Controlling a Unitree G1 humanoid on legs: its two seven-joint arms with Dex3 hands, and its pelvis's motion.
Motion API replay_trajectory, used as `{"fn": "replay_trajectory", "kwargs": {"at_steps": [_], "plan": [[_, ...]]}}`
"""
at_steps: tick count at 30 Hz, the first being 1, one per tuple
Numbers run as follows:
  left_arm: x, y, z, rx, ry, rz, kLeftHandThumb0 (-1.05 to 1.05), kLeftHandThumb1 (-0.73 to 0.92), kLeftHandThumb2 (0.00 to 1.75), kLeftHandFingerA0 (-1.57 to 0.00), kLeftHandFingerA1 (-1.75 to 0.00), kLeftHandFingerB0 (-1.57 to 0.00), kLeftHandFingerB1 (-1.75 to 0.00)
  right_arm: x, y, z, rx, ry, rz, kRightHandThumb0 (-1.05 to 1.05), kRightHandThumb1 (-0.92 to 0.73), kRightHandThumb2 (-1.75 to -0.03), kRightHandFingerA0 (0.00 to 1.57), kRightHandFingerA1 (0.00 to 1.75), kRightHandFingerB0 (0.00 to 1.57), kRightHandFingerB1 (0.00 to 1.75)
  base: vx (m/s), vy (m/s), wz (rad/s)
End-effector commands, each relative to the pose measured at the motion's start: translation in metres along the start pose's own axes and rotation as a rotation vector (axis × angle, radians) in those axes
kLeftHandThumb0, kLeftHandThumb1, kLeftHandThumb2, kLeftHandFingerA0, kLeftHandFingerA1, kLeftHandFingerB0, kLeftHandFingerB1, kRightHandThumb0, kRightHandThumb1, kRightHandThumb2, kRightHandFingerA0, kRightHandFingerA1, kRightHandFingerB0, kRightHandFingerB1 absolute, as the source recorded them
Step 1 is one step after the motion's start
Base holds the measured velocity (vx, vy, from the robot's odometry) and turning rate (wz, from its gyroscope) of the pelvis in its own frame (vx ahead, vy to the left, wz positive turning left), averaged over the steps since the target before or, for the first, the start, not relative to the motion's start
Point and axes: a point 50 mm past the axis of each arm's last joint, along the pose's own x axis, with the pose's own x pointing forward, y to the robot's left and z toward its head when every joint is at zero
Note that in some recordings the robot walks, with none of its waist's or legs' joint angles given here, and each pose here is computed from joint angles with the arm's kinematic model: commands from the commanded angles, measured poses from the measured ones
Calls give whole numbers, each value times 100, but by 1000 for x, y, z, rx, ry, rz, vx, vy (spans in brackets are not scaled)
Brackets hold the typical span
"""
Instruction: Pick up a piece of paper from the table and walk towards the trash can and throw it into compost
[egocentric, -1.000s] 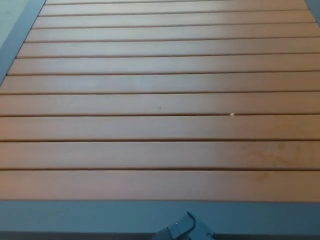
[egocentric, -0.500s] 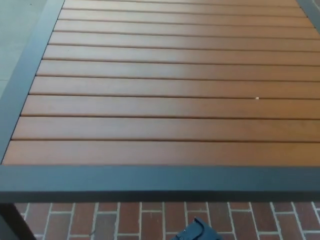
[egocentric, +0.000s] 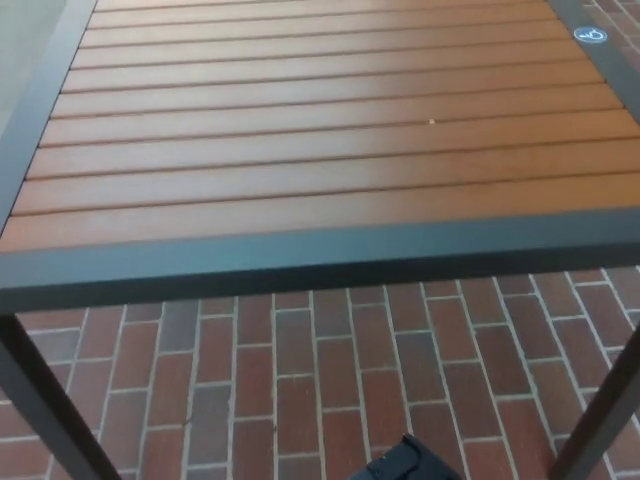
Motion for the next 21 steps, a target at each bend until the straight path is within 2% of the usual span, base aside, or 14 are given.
{"fn": "replay_trajectory", "kwargs": {"at_steps": [1,6,7,14,17,18,21], "plan": [[2,9,12,61,-72,41,-6,66,81,-88,-97,-86,-81,-10,42,26,432,-79,236,-26,-52,-128,96,175,77,168,-300,-43,2],[2,8,10,78,-67,36,-6,66,80,-89,-96,-86,-81,-10,41,26,423,-77,236,-24,-51,-130,96,175,77,167,-269,71,2],[2,7,11,82,-73,33,-6,66,78,-91,-97,-85,-77,-10,41,25,457,-61,227,-24,-54,-127,94,175,74,161,-294,162,2],[3,7,10,78,-66,35,-7,67,75,-91,-96,-85,-77,-9,40,25,476,-49,219,-24,-54,-128,94,175,72,162,-283,245,6],[1,6,2,34,-29,30,-6,66,80,-90,-95,-85,-78,-11,41,23,478,-37,190,-25,-56,-123,94,175,72,161,-161,68,6],[-1,6,2,70,-37,29,-9,66,75,-91,-95,-85,-77,-12,41,22,480,-32,182,-25,-56,-122,95,175,74,158,-105,27,17],[-2,7,2,87,-42,29,-9,66,75,-91,-95,-85,-77,-12,40,22,481,-31,180,-25,-56,-122,95,175,74,158,-196,-25,16]]}}
